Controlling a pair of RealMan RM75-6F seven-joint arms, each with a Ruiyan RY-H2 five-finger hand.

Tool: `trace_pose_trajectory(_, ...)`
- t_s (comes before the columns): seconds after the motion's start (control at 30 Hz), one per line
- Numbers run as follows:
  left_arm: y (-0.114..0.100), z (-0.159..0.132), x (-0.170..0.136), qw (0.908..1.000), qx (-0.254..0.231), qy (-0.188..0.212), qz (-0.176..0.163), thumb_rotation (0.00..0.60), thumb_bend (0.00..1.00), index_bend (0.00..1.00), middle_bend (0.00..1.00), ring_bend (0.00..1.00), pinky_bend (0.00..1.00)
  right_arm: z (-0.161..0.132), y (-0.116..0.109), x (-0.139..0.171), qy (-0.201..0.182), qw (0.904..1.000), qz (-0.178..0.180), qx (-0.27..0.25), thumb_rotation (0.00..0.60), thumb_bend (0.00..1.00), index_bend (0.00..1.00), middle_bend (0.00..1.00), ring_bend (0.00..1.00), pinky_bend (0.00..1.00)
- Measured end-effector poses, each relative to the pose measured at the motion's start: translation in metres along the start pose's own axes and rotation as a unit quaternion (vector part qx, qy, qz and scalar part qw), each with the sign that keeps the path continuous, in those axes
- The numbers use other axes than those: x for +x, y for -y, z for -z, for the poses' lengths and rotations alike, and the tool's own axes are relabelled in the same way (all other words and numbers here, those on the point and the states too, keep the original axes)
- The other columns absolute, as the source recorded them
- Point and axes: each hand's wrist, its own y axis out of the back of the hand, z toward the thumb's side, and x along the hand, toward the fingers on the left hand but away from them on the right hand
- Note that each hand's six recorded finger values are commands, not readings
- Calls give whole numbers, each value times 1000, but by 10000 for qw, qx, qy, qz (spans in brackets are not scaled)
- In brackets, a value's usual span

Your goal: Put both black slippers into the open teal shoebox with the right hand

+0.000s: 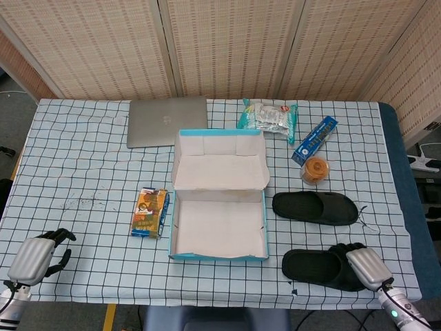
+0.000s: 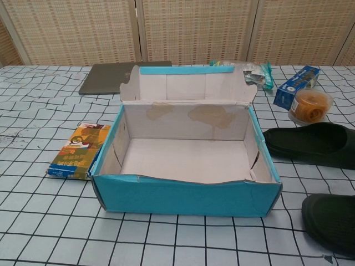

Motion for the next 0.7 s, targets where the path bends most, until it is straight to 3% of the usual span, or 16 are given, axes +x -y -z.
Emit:
trace_pose_trajectory(0.23,0,0,0,10000,-8,-2,-4,600,472,408,369,420,601,-2,-26,14,-19,9976,683,88,600,0,518,533,406,265)
trace_pose_trajectory(0.43,-1,1,0,10000,-31,-20,0,600,471,408,370,420,600,-9,-58,27,83,9900,1355,373,600,0,519,533,406,267)
trace_pose_trajectory(0.7,1,2,1,10000,-33,-48,45,600,472,408,370,420,600,-54,-96,31,-364,9878,1475,340,600,0,519,533,406,270)
